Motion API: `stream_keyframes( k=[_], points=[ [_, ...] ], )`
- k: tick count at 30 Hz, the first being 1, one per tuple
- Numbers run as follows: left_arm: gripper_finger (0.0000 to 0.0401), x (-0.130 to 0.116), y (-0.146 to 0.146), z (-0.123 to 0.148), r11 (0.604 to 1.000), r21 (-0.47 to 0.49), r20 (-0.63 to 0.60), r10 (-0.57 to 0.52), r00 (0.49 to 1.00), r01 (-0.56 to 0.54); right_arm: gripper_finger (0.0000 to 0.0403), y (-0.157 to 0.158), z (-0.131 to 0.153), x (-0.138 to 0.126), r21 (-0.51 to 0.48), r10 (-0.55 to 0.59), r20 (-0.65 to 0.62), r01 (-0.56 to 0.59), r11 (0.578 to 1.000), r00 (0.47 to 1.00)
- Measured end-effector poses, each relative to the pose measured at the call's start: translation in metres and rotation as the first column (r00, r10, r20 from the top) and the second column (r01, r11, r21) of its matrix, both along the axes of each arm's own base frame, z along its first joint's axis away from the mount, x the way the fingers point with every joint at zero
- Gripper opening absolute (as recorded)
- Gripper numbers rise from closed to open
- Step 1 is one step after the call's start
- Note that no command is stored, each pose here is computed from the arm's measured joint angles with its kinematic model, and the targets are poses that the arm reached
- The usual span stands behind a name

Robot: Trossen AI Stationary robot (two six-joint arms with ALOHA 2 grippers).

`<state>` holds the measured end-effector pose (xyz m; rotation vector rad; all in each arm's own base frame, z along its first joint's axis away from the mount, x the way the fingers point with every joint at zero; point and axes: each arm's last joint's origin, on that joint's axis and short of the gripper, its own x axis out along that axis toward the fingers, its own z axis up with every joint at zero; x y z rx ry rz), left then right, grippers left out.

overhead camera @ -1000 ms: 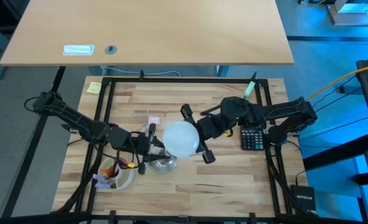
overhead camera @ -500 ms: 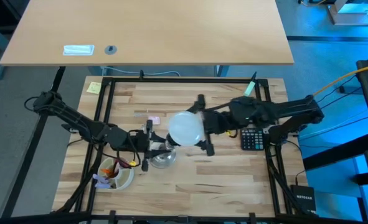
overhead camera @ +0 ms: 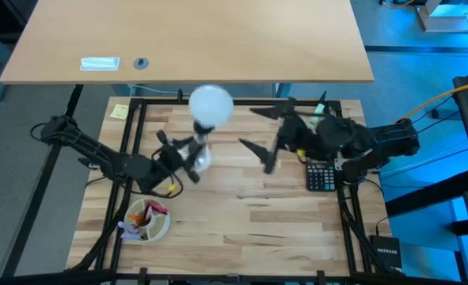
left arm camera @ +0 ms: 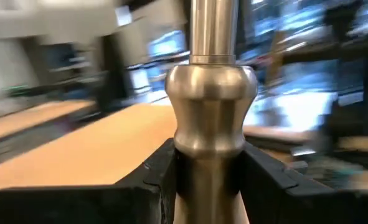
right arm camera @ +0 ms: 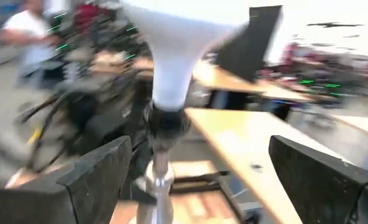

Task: Screw lightbulb
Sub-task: Remove the white lightbulb from the silver lamp

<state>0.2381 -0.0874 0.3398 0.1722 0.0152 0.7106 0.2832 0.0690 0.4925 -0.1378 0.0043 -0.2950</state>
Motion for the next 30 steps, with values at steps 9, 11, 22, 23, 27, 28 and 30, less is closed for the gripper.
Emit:
stream_keyframes(
  k=[9, 11, 22, 23, 27, 28, 30],
  points=[
    [0.0119, 0.010, 0.021, -0.002, 0.960, 0.007, -0.016, 0.281, 0.959, -0.281, 0.0385, -0.022, -0.019, 0.067, 0.034, -0.024, 0.176, 0.018, 0.999, 0.984],
    [0.0119, 0.012, 0.023, -0.002, 0.948, 0.028, -0.035, 0.318, 0.947, -0.317, 0.0385, -0.028, -0.025, 0.080, 0.042, -0.045, 0.221, 0.037, 0.998, 0.974],
    [0.0119, 0.012, 0.020, 0.000, 0.932, 0.041, -0.049, 0.362, 0.931, -0.360, 0.0385, -0.051, -0.035, 0.110, 0.095, -0.117, 0.418, 0.085, 0.992, 0.901],
    [0.0119, 0.012, 0.020, 0.000, 0.932, 0.041, -0.049, 0.362, 0.931, -0.360, 0.0385, -0.054, -0.035, 0.111, 0.104, -0.119, 0.421, 0.082, 0.991, 0.899],
    [0.0119, 0.012, 0.020, 0.000, 0.933, 0.045, -0.052, 0.358, 0.932, -0.356, 0.0384, -0.061, -0.040, 0.116, 0.106, -0.124, 0.437, 0.086, 0.991, 0.891],
    [0.0119, 0.012, 0.020, 0.000, 0.935, 0.047, -0.051, 0.353, 0.934, -0.350, 0.0381, -0.063, -0.040, 0.118, 0.104, -0.111, 0.447, 0.071, 0.992, 0.887],
    [0.0119, 0.012, 0.020, 0.000, 0.938, 0.049, -0.050, 0.344, 0.938, -0.342, 0.0369, -0.067, -0.039, 0.118, 0.116, -0.100, 0.472, 0.051, 0.992, 0.876]
  ],
)
